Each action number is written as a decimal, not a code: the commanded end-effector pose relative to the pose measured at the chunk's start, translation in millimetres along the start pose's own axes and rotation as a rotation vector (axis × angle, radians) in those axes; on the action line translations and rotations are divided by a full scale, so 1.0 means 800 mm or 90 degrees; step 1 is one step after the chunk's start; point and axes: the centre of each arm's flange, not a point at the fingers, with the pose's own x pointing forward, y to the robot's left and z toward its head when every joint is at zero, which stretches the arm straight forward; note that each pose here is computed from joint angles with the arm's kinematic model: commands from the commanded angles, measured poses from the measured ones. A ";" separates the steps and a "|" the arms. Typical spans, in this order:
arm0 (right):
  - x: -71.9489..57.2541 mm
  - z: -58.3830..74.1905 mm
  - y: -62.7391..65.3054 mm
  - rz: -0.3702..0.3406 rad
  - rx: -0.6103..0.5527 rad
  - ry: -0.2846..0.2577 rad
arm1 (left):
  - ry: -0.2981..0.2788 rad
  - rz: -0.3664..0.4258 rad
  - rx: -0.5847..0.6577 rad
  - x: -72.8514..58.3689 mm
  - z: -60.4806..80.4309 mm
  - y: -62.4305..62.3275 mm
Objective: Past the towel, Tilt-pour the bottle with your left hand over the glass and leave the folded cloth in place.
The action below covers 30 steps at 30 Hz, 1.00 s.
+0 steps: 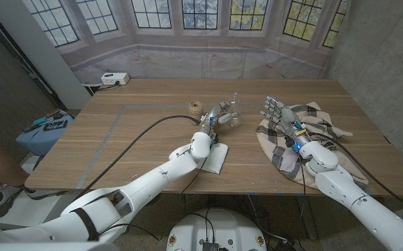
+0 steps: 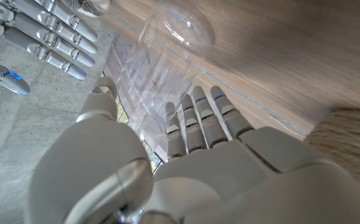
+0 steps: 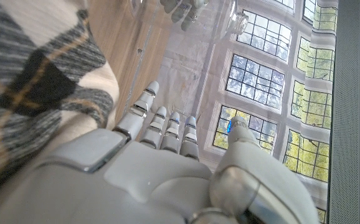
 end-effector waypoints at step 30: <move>0.000 -0.011 0.003 0.015 0.009 0.006 | 0.012 -0.015 0.019 -0.010 0.000 0.004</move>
